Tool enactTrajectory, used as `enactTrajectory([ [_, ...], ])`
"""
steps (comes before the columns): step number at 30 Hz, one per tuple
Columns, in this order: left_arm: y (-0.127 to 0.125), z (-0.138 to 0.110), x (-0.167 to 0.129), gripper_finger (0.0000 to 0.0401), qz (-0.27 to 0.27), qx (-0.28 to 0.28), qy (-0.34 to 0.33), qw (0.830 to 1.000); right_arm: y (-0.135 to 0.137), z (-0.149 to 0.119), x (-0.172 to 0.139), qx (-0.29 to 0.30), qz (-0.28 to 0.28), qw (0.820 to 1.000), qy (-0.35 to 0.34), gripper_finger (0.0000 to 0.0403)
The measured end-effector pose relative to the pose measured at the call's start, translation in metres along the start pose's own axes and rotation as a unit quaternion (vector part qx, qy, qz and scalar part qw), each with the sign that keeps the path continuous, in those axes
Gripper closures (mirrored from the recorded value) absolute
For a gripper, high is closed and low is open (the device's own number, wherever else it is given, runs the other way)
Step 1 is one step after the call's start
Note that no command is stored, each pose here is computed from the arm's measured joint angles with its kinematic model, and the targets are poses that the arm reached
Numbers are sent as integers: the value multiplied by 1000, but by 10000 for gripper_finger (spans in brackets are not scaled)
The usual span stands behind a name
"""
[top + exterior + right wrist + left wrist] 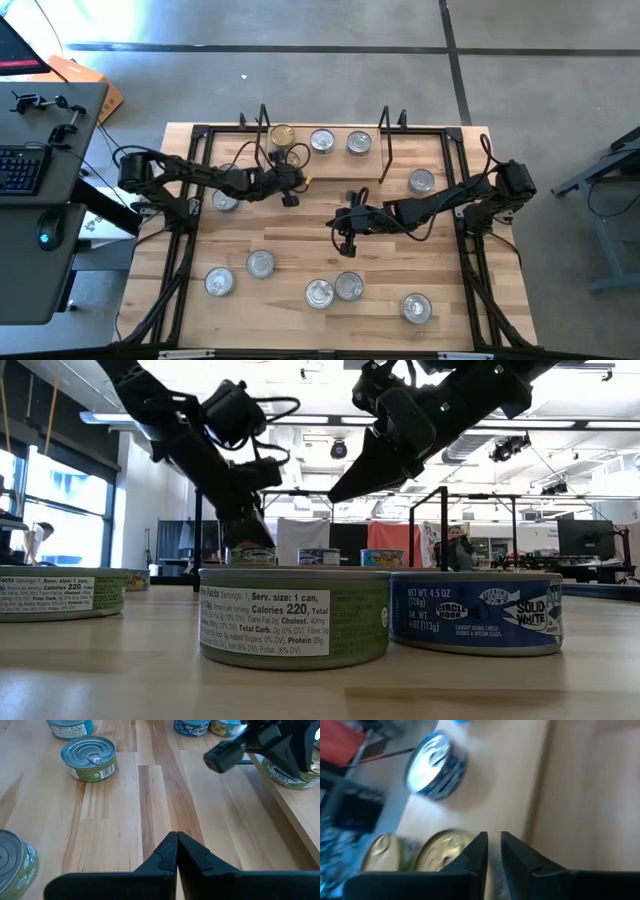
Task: Stack canned seafood by type on shelf
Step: Put the green tuna can on the shelf, then adjust the blue tuna can on the shelf
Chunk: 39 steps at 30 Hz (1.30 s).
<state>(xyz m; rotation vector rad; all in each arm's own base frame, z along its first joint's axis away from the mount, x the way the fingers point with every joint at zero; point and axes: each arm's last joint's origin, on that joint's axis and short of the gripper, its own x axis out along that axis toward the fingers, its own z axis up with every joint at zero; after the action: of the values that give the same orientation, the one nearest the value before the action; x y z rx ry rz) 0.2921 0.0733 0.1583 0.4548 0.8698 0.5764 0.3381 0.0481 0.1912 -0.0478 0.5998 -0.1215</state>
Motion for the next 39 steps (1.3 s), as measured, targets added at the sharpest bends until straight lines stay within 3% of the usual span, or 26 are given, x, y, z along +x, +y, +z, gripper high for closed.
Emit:
enactTrajectory([
  [11,2,-1,-4,382,44,6,19,999,0,0,0,-4,0,1000,0,403],
  [18,2,15,-34,382,51,0,-36,998,0,0,0,-7,-2,1000,0,403],
  [23,3,24,-73,382,50,17,-77,996,-9,0,0,30,-94,995,-6,403],
  [27,5,26,-114,382,38,5,-118,992,-34,-2,8,65,-135,989,3,403],
  [31,6,24,-152,382,1,-18,-167,986,-81,12,13,137,-158,978,-14,403],
  [35,6,16,-178,382,-38,-56,-191,979,-126,38,14,139,-149,978,-39,403],
  [39,-3,4,-193,382,-87,-101,-174,976,-165,49,34,129,-155,980,-3,403],
])
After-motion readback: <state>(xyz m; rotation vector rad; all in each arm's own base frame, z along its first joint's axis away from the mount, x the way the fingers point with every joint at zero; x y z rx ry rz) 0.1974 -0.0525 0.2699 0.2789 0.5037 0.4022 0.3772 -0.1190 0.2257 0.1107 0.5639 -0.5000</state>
